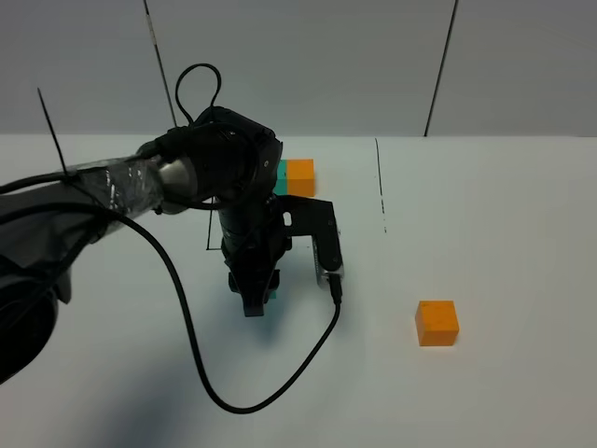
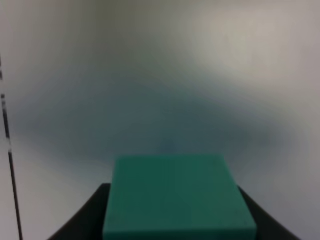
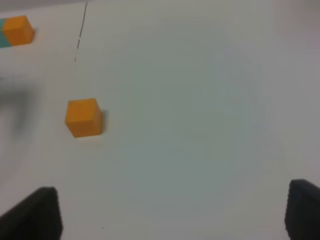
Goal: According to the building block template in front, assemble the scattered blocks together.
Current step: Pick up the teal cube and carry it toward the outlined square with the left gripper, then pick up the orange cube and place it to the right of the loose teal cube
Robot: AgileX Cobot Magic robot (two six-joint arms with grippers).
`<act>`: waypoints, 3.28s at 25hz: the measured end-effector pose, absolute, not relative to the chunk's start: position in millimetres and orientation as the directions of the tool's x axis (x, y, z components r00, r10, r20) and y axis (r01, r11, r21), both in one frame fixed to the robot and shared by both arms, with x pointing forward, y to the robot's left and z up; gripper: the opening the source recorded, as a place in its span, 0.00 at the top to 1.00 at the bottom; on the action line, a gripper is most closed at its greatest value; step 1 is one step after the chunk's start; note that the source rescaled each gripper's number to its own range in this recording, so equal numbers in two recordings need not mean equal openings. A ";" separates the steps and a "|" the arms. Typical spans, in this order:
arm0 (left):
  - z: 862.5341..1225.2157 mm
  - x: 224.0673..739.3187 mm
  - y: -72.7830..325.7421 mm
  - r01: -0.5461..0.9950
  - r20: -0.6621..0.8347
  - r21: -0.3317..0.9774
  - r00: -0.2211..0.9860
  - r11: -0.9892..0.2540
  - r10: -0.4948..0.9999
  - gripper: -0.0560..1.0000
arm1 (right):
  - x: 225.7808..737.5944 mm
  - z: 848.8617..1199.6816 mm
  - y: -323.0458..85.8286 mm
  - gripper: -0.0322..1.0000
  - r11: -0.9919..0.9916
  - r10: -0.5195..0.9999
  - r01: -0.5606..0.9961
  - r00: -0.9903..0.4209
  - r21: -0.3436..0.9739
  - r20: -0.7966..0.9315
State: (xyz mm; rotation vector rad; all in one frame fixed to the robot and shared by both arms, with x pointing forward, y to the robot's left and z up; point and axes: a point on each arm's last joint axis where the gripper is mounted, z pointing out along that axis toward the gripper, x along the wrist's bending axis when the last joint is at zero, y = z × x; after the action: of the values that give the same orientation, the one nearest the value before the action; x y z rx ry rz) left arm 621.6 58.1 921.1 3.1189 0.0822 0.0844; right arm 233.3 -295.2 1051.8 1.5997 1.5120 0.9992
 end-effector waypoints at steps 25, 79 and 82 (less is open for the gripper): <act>885.3 630.3 39.8 -0.006 -0.010 0.063 1.000 -0.998 -0.007 0.94 | 233.3 1051.8 -295.2 0.21 -0.065 0.998 0.450 0.017 0.891 0.064; 1118.2 585.4 300.9 0.943 -0.023 0.318 0.108 -0.096 0.994 0.25 | 233.3 1051.8 -295.2 0.21 -0.065 0.998 0.450 0.017 0.891 0.064; 1124.5 546.3 321.1 0.917 -0.018 0.398 0.023 -0.014 1.000 0.26 | 233.3 1051.8 -295.2 0.21 -0.065 0.998 0.450 0.017 0.891 0.064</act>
State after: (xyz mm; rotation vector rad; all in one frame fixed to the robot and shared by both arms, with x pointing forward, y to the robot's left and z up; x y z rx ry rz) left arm 546.3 321.1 1124.5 2.0059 1.9686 0.3899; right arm 233.3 -295.2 1051.8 1.5996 1.5120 0.9990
